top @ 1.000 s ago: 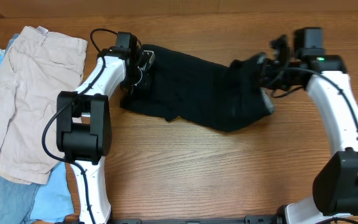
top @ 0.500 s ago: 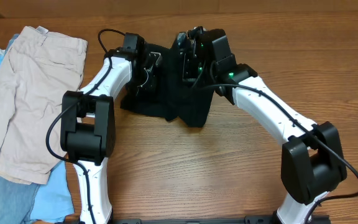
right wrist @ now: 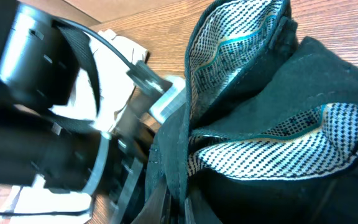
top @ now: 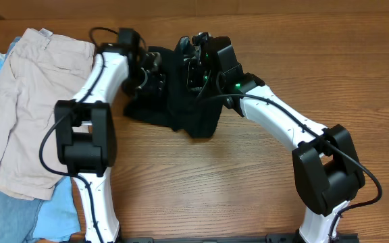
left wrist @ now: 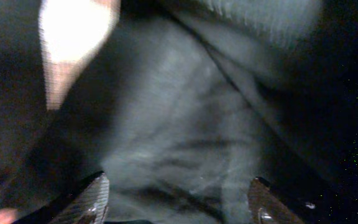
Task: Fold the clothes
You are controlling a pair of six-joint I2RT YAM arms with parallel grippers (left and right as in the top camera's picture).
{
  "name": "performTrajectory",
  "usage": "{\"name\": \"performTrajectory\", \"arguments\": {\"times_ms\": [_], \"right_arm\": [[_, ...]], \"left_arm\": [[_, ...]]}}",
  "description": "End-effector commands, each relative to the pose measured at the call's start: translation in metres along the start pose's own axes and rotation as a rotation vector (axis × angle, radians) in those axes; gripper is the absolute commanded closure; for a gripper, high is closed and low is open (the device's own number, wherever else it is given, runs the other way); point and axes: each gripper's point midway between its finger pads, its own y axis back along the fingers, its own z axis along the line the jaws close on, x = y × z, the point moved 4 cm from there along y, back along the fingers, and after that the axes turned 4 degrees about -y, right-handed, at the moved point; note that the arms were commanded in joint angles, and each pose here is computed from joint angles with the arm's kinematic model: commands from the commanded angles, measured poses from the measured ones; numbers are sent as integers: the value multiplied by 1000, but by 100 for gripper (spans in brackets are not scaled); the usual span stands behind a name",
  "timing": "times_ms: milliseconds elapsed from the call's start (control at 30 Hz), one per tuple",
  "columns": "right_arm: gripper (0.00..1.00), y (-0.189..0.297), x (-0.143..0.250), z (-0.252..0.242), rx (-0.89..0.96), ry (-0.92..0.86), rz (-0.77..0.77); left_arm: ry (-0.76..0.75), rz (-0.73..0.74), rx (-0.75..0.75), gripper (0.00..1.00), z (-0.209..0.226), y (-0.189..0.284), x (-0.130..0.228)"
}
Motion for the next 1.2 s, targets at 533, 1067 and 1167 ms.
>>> {"name": "performTrajectory", "arguments": {"times_ms": [533, 1067, 1167], "right_arm": [[0, 27, -13, -17, -34, 14, 81], [55, 80, 11, -102, 45, -168, 338], [96, 81, 14, -85, -83, -146, 369]], "left_arm": [[111, -263, -107, 5, 92, 168, -36], [-305, -318, 177, 96, -46, 112, -86], [-376, -351, 286, 96, -59, 94, -95]]}}
